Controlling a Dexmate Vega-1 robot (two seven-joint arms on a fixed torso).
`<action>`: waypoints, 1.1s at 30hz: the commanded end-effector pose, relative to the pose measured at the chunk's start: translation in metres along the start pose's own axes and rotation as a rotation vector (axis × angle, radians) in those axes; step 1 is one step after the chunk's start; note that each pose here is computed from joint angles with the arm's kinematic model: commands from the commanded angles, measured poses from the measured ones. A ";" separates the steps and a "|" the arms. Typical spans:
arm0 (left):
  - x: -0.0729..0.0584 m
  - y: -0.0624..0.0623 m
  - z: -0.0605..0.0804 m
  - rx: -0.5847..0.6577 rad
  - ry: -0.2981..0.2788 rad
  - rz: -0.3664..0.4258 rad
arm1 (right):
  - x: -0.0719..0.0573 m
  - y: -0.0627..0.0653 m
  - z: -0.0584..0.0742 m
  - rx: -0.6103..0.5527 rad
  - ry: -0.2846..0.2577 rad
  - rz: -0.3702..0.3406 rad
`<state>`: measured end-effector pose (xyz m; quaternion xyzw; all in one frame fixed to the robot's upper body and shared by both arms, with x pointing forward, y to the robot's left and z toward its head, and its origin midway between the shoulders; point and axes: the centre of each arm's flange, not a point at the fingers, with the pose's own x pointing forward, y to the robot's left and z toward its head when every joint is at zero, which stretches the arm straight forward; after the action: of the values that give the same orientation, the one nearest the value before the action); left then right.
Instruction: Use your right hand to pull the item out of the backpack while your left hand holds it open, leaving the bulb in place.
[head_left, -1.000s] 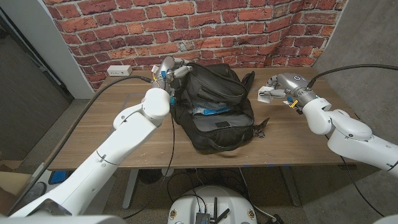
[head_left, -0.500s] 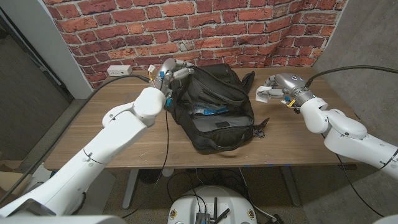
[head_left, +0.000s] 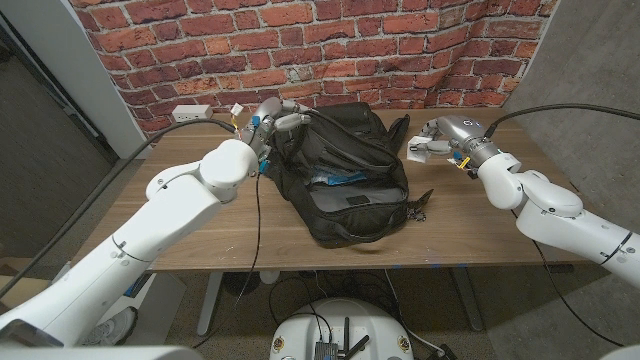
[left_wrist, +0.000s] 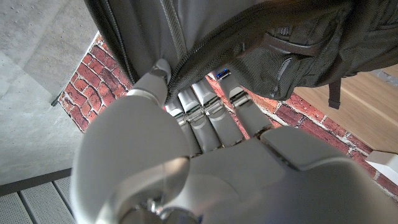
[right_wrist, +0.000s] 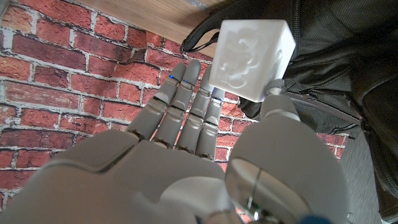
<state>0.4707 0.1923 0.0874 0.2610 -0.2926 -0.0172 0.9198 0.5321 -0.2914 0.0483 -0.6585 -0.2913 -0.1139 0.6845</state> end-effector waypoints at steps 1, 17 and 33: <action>-0.005 0.010 -0.003 0.017 0.022 -0.080 | 0.008 -0.002 0.003 0.000 -0.018 0.003; -0.001 0.018 0.003 0.088 0.039 -0.252 | 0.015 0.002 0.004 0.016 -0.024 -0.012; -0.001 0.029 0.011 0.133 0.028 -0.327 | 0.018 0.003 0.005 0.020 -0.027 -0.031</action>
<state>0.4645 0.2074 0.1000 0.3436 -0.2377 -0.1242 0.9000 0.5446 -0.2844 0.0544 -0.6514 -0.3064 -0.1096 0.6854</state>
